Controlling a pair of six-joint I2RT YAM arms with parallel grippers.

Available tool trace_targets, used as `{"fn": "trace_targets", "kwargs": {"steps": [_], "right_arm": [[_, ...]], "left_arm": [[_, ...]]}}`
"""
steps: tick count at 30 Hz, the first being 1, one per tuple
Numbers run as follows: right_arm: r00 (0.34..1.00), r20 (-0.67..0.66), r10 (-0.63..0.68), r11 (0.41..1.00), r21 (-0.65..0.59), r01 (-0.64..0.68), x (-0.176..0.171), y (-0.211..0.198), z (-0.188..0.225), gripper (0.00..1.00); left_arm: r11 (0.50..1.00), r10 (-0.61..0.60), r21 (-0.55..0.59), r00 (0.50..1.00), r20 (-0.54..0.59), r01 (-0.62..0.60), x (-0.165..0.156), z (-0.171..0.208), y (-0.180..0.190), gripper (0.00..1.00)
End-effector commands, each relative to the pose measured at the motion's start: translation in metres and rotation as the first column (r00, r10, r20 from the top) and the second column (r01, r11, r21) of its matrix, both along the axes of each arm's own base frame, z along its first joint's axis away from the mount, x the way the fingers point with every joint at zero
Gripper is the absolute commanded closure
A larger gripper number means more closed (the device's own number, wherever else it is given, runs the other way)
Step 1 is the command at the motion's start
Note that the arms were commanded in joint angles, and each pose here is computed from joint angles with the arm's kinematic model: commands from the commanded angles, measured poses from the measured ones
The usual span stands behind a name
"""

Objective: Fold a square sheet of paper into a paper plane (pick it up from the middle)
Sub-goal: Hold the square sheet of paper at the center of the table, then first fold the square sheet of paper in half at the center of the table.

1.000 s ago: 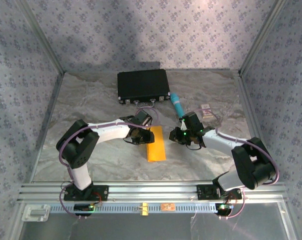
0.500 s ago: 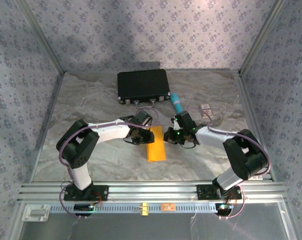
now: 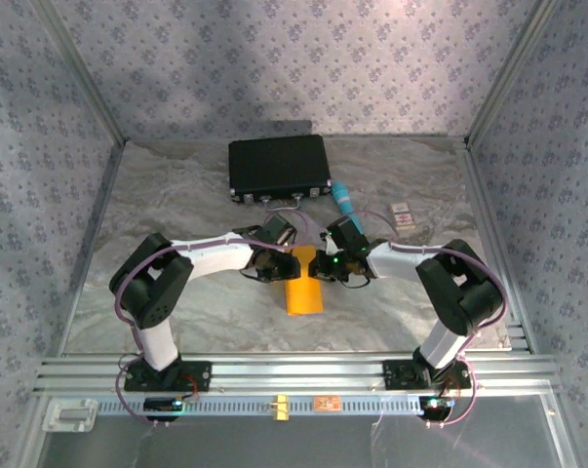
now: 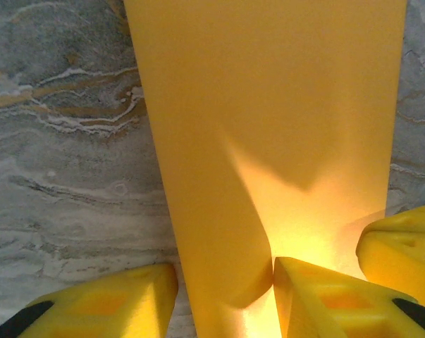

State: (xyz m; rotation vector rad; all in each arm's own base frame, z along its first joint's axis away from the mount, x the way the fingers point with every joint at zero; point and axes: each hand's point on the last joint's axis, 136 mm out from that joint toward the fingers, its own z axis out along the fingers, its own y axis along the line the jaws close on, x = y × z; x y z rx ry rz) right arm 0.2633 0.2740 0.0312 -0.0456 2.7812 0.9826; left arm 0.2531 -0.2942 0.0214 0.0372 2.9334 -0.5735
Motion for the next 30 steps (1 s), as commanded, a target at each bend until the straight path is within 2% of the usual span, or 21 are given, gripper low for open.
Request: {"fn": "trace_targets", "kwargs": {"steps": [1, 11, 18, 22, 25, 27, 29, 30], "right_arm": [[1.000, -0.006, 0.012, 1.000, -0.012, -0.012, 0.002, 0.005, -0.003, 1.00], [0.994, -0.109, -0.028, 0.990, -0.143, 0.012, -0.023, -0.030, -0.047, 1.00], [0.992, -0.082, -0.095, 0.988, -0.129, 0.084, -0.013, -0.048, -0.043, 1.00], [0.993, -0.076, -0.094, 0.990, -0.114, 0.086, -0.009, -0.053, -0.040, 1.00], [0.994, -0.073, -0.078, 0.993, -0.093, 0.071, -0.007, -0.051, -0.037, 1.00], [0.994, -0.074, -0.076, 0.993, -0.092, 0.069, -0.007, -0.050, -0.037, 1.00], [0.994, -0.074, -0.078, 0.993, -0.091, 0.071, -0.007, -0.050, -0.037, 1.00], [0.994, -0.076, -0.078, 0.993, -0.092, 0.071, -0.007, -0.051, -0.037, 1.00]], "left_arm": [[0.993, -0.005, 0.116, 0.999, -0.053, 0.011, -0.014, -0.037, 0.019, 0.56], [0.996, -0.012, 0.086, 0.999, -0.033, 0.015, -0.012, -0.026, 0.014, 0.54], [0.998, 0.000, -0.061, 0.990, 0.138, 0.008, 0.014, 0.048, 0.001, 0.43], [0.986, 0.046, -0.168, 0.980, 0.192, -0.013, 0.026, 0.080, 0.003, 0.43], [0.960, 0.061, -0.281, 0.980, 0.188, -0.006, 0.029, 0.092, -0.002, 0.56], [0.937, 0.046, -0.350, 0.984, 0.173, 0.018, 0.029, 0.095, -0.010, 0.69], [0.914, 0.018, -0.403, 0.990, 0.143, 0.041, 0.027, 0.094, -0.020, 0.90], [0.907, 0.005, -0.418, 0.991, 0.134, 0.051, 0.026, 0.093, -0.024, 0.97]]}}
